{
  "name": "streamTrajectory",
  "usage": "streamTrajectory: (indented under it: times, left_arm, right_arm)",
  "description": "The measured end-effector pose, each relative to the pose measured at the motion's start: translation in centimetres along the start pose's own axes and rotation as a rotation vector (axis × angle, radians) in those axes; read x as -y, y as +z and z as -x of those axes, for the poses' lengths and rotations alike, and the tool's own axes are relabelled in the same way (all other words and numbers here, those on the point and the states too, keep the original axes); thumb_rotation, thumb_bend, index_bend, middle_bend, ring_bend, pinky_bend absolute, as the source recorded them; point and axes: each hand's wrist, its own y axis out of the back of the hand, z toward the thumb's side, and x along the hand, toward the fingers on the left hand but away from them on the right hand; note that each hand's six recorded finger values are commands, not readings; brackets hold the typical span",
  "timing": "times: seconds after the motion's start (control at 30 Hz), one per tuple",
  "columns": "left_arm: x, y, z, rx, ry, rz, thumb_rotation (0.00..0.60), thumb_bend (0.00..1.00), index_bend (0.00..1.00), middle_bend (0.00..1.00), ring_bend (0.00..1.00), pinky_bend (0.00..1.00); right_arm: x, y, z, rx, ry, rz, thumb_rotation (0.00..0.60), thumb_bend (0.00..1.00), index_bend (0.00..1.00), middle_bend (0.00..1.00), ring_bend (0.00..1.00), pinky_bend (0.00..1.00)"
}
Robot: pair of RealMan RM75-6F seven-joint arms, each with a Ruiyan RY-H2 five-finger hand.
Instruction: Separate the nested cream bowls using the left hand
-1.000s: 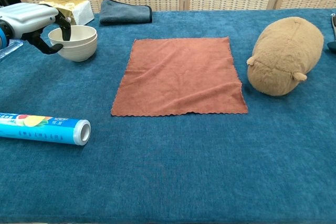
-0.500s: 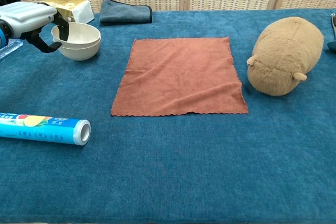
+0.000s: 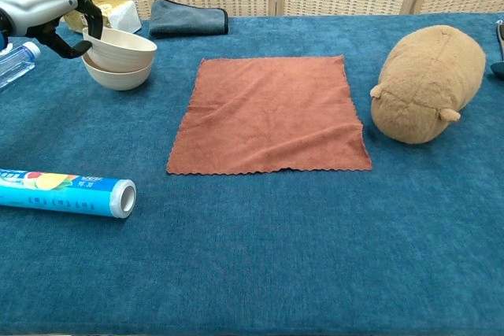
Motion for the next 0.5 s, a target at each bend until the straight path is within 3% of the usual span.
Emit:
streamTrajectory:
  times: [0.5]
  left_arm:
    - [-2.7,1.0,0.5,0.022,0.068,0.023,0.600,0.48,0.61,0.49,0.15,0.03]
  right_arm:
    - [0.2,0.2,0.0,-0.007,0.011,-0.001,0.600,0.36,0.31,0.09,0.01,0.17]
